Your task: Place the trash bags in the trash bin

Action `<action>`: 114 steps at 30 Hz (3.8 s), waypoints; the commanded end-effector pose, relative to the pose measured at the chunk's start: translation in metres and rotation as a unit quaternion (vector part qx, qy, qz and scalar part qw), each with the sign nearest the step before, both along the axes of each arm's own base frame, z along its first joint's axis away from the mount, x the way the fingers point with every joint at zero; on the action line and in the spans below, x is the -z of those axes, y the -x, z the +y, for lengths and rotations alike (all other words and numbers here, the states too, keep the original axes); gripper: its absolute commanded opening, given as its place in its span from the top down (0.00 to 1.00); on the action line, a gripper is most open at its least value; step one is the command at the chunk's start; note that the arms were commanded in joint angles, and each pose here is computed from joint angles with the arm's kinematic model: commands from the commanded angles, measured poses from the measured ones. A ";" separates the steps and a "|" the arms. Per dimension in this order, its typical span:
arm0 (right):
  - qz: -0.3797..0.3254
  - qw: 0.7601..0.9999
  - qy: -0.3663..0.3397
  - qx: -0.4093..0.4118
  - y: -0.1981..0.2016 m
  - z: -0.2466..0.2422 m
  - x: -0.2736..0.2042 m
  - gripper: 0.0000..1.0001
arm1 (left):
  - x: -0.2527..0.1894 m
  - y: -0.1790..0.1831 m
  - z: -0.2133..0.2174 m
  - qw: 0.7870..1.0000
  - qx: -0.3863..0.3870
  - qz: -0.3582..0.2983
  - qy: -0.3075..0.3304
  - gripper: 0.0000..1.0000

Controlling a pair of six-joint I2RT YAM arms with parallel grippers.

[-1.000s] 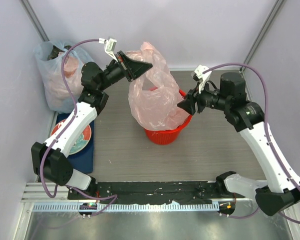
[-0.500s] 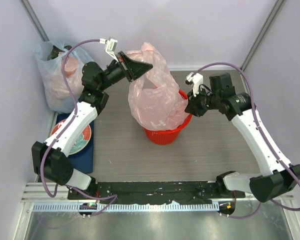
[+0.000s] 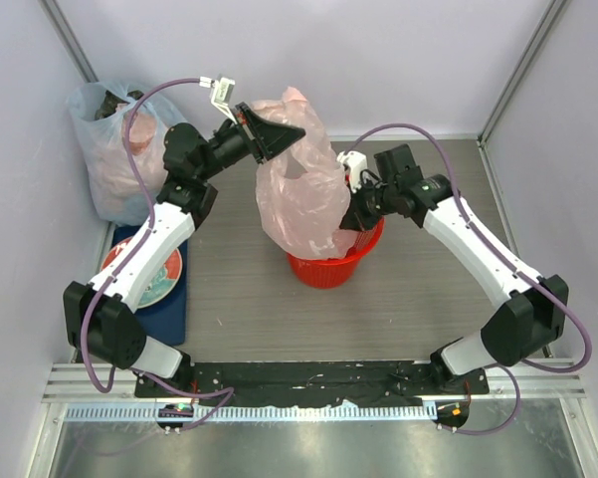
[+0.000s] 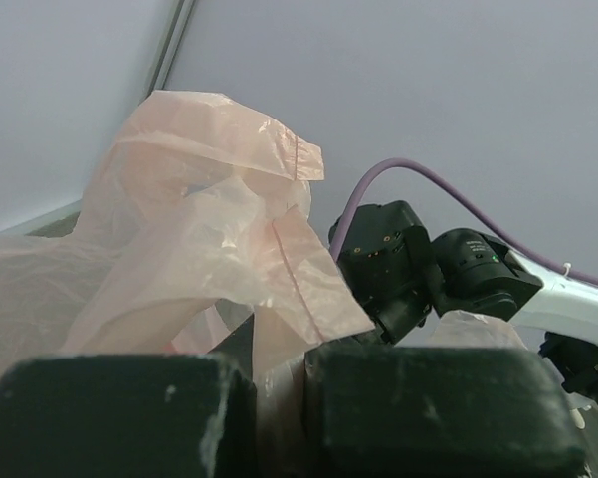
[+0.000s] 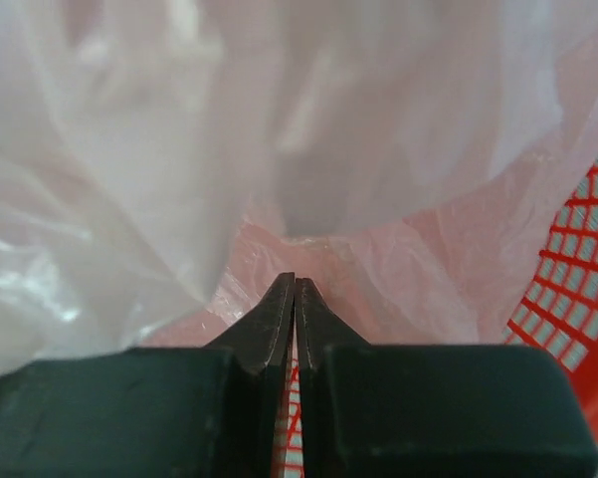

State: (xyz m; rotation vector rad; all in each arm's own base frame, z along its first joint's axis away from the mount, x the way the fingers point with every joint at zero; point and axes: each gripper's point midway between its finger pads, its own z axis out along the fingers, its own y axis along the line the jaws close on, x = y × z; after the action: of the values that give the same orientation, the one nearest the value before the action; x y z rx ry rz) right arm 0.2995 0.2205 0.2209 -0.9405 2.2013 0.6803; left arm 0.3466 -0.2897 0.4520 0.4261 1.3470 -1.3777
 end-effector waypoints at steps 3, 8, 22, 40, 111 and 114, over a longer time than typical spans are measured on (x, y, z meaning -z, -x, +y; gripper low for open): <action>0.001 1.000 0.001 0.030 -0.010 0.018 0.022 0.89 | 0.007 0.003 -0.005 1.000 0.009 -0.007 -0.007 1.00; 0.025 0.998 0.030 0.056 -0.004 0.006 0.056 0.81 | 0.024 0.006 -0.010 1.000 0.019 0.006 -0.015 1.00; -0.106 0.988 -0.103 0.052 0.017 -0.002 -0.103 0.44 | 0.026 -0.013 -0.017 0.998 -0.034 -0.024 -0.043 1.00; -0.118 0.968 -0.214 -0.066 0.107 0.011 -0.156 0.50 | 0.046 -0.032 -0.054 0.984 -0.123 -0.051 -0.117 1.00; -0.085 0.958 -0.250 0.109 0.063 -0.025 -0.169 0.99 | 0.070 0.126 -0.009 0.978 0.078 -0.057 -0.187 0.61; -0.053 0.968 -0.222 0.101 0.080 -0.030 -0.150 0.99 | 0.083 0.135 0.001 0.975 0.094 -0.031 -0.201 0.87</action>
State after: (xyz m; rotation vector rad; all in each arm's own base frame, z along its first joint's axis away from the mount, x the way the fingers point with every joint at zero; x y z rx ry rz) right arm 0.2585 0.1922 0.3765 -0.3691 1.8637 0.9151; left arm 0.2227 -0.3056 0.3853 0.8639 1.4835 -1.2279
